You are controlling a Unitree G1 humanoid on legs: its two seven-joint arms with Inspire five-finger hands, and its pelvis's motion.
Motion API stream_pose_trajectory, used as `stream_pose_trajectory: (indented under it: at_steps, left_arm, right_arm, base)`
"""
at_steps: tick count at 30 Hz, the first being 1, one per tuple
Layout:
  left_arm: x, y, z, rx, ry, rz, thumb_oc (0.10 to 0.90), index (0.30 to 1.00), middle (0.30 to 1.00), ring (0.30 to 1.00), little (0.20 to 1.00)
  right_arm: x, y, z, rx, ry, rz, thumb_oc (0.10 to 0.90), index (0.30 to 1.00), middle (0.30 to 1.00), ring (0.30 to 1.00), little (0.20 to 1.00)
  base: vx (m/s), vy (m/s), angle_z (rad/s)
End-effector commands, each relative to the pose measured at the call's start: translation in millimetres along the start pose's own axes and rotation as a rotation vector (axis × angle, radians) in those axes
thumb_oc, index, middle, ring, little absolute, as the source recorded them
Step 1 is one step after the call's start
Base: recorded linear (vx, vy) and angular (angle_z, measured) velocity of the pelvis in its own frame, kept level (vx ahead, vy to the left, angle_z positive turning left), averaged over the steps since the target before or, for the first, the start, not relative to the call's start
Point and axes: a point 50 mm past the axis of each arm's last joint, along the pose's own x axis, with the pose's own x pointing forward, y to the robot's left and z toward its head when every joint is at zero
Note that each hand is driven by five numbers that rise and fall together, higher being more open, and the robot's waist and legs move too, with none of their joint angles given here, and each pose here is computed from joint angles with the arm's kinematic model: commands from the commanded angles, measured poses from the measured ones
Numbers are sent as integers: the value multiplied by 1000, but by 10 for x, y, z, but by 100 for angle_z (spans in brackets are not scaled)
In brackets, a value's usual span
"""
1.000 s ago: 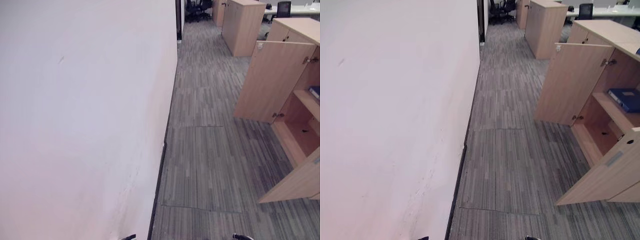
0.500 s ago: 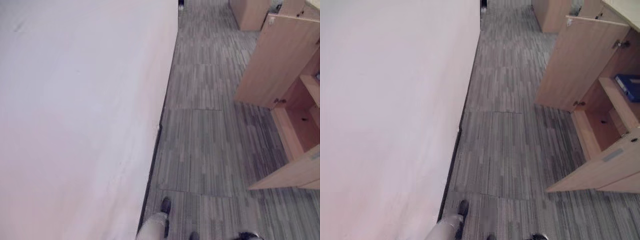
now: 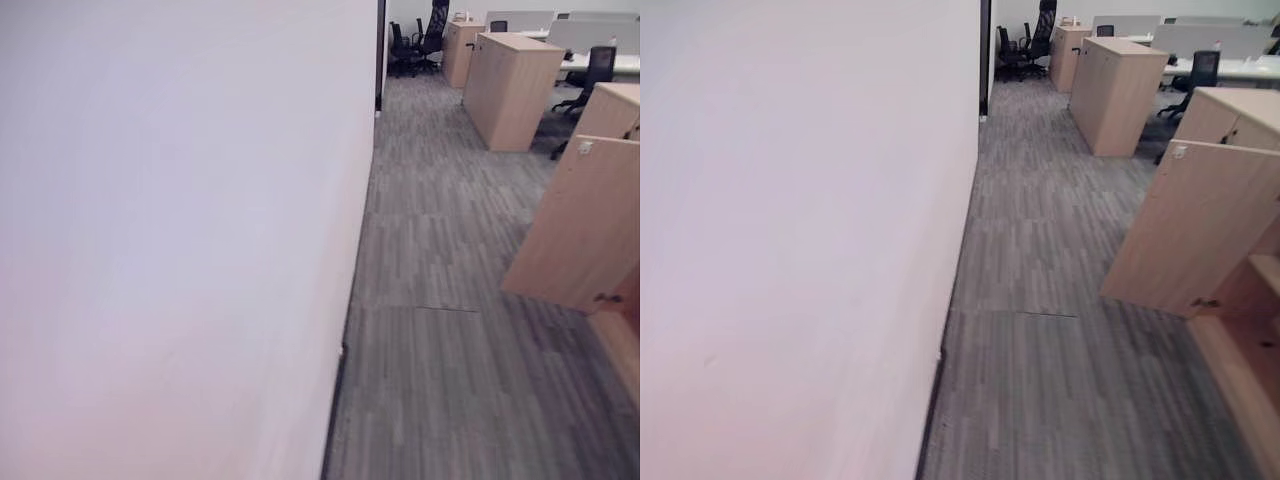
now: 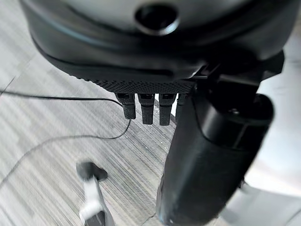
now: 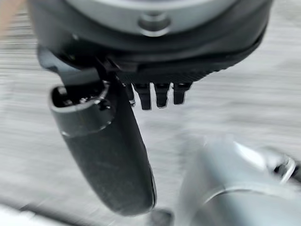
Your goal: Put the empty folder in the office cabinet
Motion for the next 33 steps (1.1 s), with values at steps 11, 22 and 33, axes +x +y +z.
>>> stream_pose_trajectory:
  at_steps: [11, 22, 33]
  left_arm:
    - [-207, 629, 969, -43, -346, 247, 800, 900, 900, 900, 900]
    - [-286, 477, 1306, -62, -456, 224, 800, 900, 900, 900, 900]
    - [-303, 405, 1352, -45, -506, 197, 800, 900, 900, 900, 900]
  right_arm:
    - [-133, 249, 726, 159, -338, 61, 800, 900, 900, 900, 900]
    - [-195, 43, 889, 221, -434, 16, 800, 900, 900, 900, 900]
    - [-149, -64, 720, 239, -384, -25, 800, 900, 900, 900, 900]
  base:
    - [372, -179, 16]
    - [315, -255, 10]
    - [147, -108, 6]
